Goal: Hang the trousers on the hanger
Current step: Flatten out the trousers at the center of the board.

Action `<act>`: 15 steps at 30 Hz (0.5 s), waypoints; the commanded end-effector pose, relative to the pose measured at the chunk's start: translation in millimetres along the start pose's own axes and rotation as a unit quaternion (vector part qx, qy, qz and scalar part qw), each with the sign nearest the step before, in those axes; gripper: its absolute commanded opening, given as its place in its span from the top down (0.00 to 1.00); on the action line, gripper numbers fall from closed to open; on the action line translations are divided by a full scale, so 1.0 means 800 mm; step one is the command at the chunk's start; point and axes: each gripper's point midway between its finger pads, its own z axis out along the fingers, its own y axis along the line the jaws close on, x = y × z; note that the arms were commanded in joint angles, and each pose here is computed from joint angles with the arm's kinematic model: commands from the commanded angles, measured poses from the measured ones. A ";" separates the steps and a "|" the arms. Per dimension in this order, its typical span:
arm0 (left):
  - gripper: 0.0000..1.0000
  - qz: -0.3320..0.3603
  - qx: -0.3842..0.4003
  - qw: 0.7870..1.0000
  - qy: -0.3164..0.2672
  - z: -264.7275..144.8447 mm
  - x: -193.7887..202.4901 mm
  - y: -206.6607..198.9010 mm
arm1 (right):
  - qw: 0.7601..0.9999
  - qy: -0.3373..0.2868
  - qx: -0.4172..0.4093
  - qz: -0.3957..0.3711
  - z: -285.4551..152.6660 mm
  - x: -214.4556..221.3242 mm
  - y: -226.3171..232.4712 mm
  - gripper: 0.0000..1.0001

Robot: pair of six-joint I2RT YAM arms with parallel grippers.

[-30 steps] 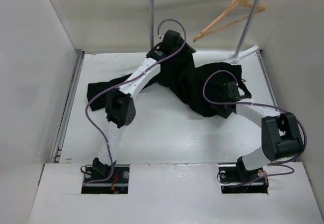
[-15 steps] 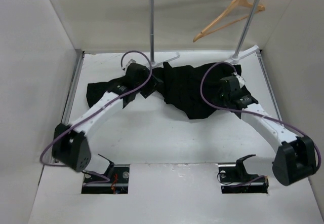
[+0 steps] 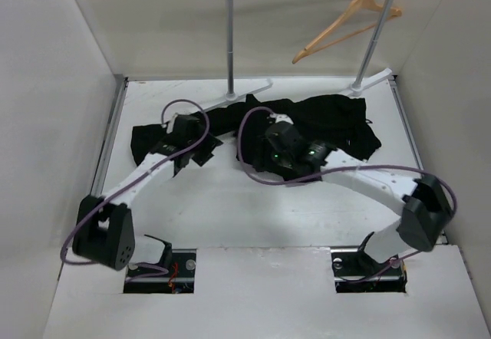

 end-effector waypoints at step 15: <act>0.51 -0.123 -0.065 0.989 -0.051 -0.073 -0.017 0.172 | 0.944 -0.013 0.297 -0.140 0.154 -0.039 -0.030 0.38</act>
